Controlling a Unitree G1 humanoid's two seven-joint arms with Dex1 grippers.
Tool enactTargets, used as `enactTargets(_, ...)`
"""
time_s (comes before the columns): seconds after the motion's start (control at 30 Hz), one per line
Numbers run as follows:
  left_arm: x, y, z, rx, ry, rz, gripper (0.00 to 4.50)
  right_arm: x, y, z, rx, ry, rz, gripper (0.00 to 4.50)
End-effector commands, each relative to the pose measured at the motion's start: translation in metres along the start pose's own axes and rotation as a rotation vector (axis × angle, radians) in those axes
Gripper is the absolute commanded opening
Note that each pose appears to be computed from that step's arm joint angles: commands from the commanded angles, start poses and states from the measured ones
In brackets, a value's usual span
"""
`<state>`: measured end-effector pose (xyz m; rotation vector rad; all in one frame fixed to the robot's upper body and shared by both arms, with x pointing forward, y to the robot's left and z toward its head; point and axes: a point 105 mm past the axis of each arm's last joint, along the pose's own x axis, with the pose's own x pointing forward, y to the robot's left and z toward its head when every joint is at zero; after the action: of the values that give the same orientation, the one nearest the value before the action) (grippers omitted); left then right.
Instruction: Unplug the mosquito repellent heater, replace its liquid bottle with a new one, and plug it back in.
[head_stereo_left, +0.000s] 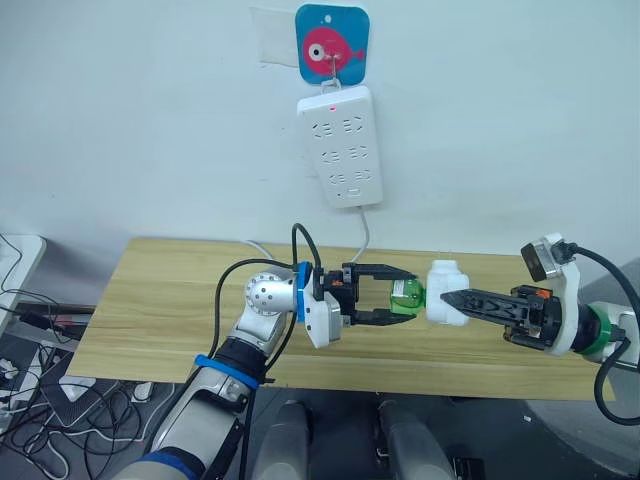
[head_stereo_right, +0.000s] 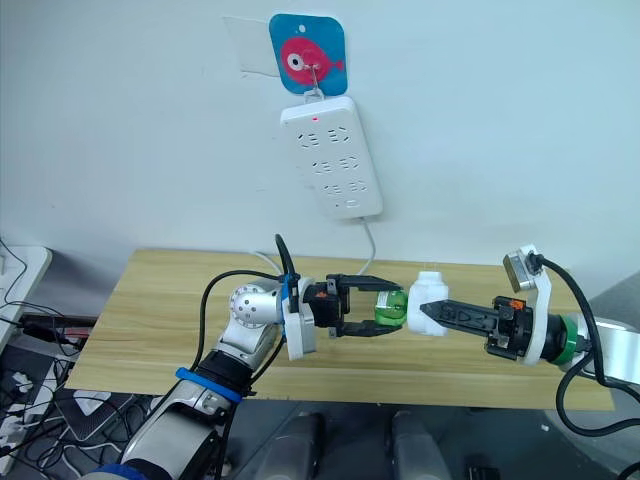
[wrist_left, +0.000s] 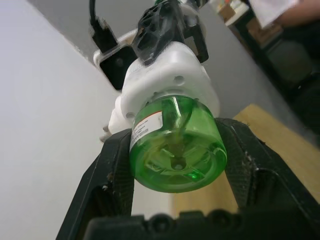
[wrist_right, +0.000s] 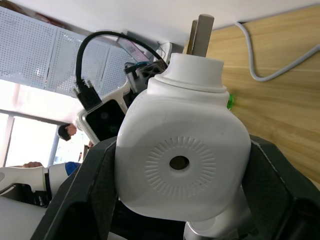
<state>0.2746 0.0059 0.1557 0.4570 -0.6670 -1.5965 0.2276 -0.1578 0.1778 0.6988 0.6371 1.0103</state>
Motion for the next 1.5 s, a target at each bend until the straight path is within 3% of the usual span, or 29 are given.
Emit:
enactTargets(0.03, -0.002, 0.007, -0.007, -0.644, 0.010, 0.008, 2.26, -0.004, 0.014, 0.002, -0.066, 0.033, 0.005, 3.06)
enactTargets(0.3, -0.009, -0.001, 0.002, -1.484, 0.042, -0.111, 2.26, 0.003, 0.035, -0.004, -0.152, 0.131, 0.071, 3.06)
enactTargets(0.47, -0.014, 0.004, 0.001, -1.668, -0.003, -0.109, 2.26, 0.005, 0.034, -0.007, -0.143, 0.125, 0.071, 3.06)
enactTargets(0.7, -0.010, 0.011, 0.002, -1.615, 0.018, -0.089, 4.49, 0.002, 0.027, -0.005, -0.110, 0.091, 0.050, 3.06)
enactTargets(0.8, -0.015, 0.008, -0.001, -1.465, 0.088, -0.098, 4.49, -0.002, 0.020, 0.000, -0.080, 0.046, 0.040, 3.06)
enactTargets(0.87, -0.019, 0.022, -0.007, -1.382, 0.086, -0.014, 4.49, -0.005, 0.016, 0.003, -0.058, 0.021, 0.031, 3.06)
enactTargets(1.03, -0.026, 0.044, 0.016, -0.927, 0.062, 0.044, 4.49, -0.014, 0.008, 0.011, -0.024, -0.041, 0.016, 3.06)
enactTargets(1.2, -0.033, 0.028, 0.031, -0.410, 0.065, 0.014, 4.49, -0.015, 0.002, 0.017, -0.004, -0.082, 0.003, 3.06)
enactTargets(1.33, -0.035, 0.016, 0.031, -0.025, 0.053, 0.044, 4.49, -0.011, 0.005, 0.022, -0.011, -0.102, 0.032, 3.06)
enactTargets(1.5, -0.028, 0.011, 0.024, 0.256, 0.030, 0.092, 4.49, -0.005, 0.009, 0.019, -0.022, -0.091, 0.056, 3.06)
